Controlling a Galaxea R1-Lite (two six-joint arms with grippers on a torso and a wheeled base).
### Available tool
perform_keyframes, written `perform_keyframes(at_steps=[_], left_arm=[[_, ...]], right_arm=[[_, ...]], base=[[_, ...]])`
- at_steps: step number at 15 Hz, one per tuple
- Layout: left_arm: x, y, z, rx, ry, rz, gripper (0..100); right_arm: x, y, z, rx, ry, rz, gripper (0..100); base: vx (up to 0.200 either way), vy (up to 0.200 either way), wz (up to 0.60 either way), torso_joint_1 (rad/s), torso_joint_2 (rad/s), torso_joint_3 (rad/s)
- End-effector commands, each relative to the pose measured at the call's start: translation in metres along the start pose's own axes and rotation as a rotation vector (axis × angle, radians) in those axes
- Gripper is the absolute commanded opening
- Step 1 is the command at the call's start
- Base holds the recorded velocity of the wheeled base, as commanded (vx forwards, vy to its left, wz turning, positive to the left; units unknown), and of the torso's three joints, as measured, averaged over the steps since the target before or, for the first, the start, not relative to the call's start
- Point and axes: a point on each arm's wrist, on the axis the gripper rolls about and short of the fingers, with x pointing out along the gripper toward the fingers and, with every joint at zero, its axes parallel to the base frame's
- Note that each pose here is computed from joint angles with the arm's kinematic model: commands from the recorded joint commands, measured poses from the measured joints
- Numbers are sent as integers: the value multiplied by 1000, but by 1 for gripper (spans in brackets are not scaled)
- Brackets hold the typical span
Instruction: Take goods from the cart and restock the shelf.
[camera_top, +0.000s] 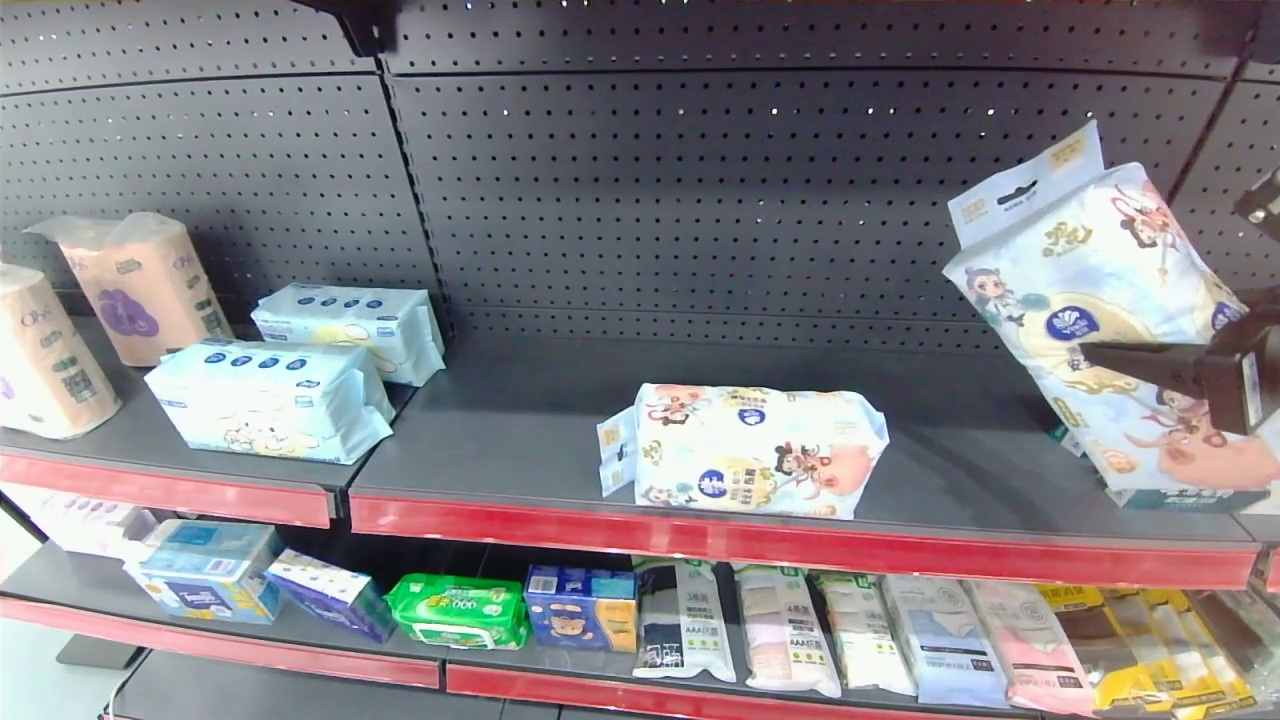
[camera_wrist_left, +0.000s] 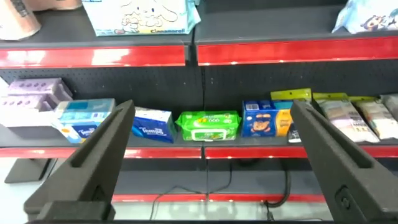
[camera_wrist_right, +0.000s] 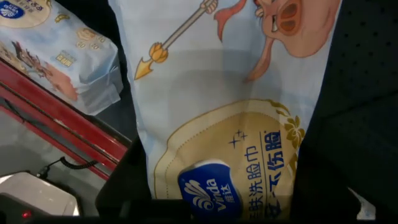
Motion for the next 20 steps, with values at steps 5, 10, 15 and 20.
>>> perform_keyframes(at_steps=[5,10,15,20], left_arm=[[-1,-2,-17,1,-28,21,100],[4,-1,-26,-8,9,48,100],[10,-4,-27,60,-65,-68,100],[10,-1,-28,-31,-56,61,100]], right_arm=[[17,-5,2,15,17,-2,0],[34,-14,9,-15,-70,-50,0],[36,-12,6,-12,-56,-38,0],[40,-11,6,-14,-50,-36,0]], base=[[0,0,0,0,0,0],[0,0,0,0,0,0],[0,0,0,0,0,0],[0,0,0,0,0,0]])
